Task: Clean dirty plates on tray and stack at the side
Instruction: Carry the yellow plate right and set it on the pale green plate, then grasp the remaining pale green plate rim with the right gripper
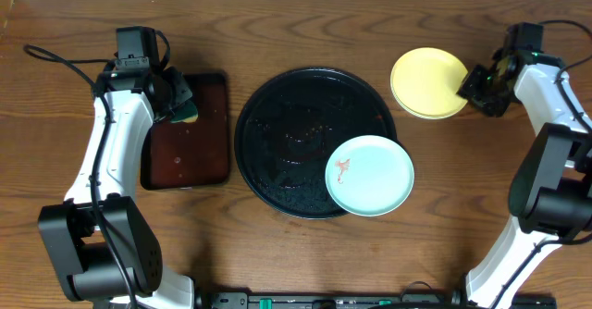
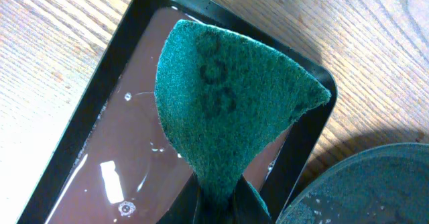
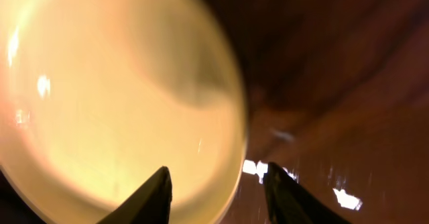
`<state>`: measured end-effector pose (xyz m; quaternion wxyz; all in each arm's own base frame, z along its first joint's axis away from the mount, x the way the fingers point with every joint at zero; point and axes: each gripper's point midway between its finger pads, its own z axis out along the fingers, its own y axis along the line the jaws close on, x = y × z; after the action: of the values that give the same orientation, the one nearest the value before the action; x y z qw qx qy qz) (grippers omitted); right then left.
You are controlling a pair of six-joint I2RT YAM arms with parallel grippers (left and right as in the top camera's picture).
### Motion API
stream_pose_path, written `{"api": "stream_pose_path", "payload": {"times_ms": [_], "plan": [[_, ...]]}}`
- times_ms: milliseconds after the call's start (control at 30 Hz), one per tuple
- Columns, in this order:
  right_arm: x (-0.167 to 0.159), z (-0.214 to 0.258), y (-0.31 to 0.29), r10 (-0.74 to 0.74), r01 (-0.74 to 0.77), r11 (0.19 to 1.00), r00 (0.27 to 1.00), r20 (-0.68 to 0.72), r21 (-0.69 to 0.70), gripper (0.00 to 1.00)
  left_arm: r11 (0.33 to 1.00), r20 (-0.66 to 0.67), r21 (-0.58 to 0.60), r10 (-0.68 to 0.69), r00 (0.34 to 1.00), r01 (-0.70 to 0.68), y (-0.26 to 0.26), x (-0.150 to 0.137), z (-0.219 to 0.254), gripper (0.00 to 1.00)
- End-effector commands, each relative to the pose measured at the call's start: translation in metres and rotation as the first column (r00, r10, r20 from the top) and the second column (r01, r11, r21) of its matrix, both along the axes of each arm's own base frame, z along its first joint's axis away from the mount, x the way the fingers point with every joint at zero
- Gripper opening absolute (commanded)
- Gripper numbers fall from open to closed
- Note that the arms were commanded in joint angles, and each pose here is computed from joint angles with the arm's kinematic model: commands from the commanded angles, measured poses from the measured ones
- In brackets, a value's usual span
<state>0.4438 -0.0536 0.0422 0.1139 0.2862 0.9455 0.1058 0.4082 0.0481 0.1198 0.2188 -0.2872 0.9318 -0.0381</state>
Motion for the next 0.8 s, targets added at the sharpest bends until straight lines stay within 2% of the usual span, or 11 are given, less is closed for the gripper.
{"api": "stream_pose_path", "payload": {"times_ms": [0,33,67,100,233,433,633,767], "plan": [[0.002,0.069,0.029,0.087,-0.086,0.996,0.989,0.123,-0.01,0.53,1.0,-0.011,0.005,-0.008,1.0,0.008,0.002,0.0,-0.004,0.07],[-0.005,0.081,0.036,0.102,-0.101,0.995,0.986,0.129,-0.012,0.64,1.0,-0.011,0.005,-0.008,1.0,0.008,0.002,0.0,-0.004,0.07],[-0.012,0.092,0.045,0.12,-0.119,0.993,0.984,0.133,-0.013,0.88,1.0,-0.011,0.005,-0.008,1.0,0.008,0.002,0.0,-0.004,0.07],[-0.019,0.104,0.056,0.147,-0.146,0.989,0.979,0.139,-0.015,0.99,1.0,-0.011,0.005,-0.008,1.0,0.008,0.002,0.0,-0.004,0.07],[-0.055,0.121,0.094,0.212,-0.208,0.976,0.975,0.068,-0.061,0.99,1.0,-0.011,0.005,-0.008,1.0,0.008,0.002,0.0,-0.004,0.08],[-0.117,0.108,0.109,0.119,-0.162,0.951,0.978,-0.174,-0.262,0.99,1.0,-0.012,0.006,-0.008,1.0,0.008,0.002,0.0,-0.004,0.07],[-0.15,0.092,0.137,0.124,-0.202,0.934,0.957,-0.263,-0.294,0.99,1.0,-0.012,0.006,-0.008,1.0,0.008,0.002,0.0,-0.004,0.07],[-0.175,0.068,0.133,0.045,-0.163,0.927,0.943,-0.329,-0.339,0.99,1.0,-0.012,0.006,-0.008,1.0,0.008,0.002,-0.001,-0.004,0.07]]}}
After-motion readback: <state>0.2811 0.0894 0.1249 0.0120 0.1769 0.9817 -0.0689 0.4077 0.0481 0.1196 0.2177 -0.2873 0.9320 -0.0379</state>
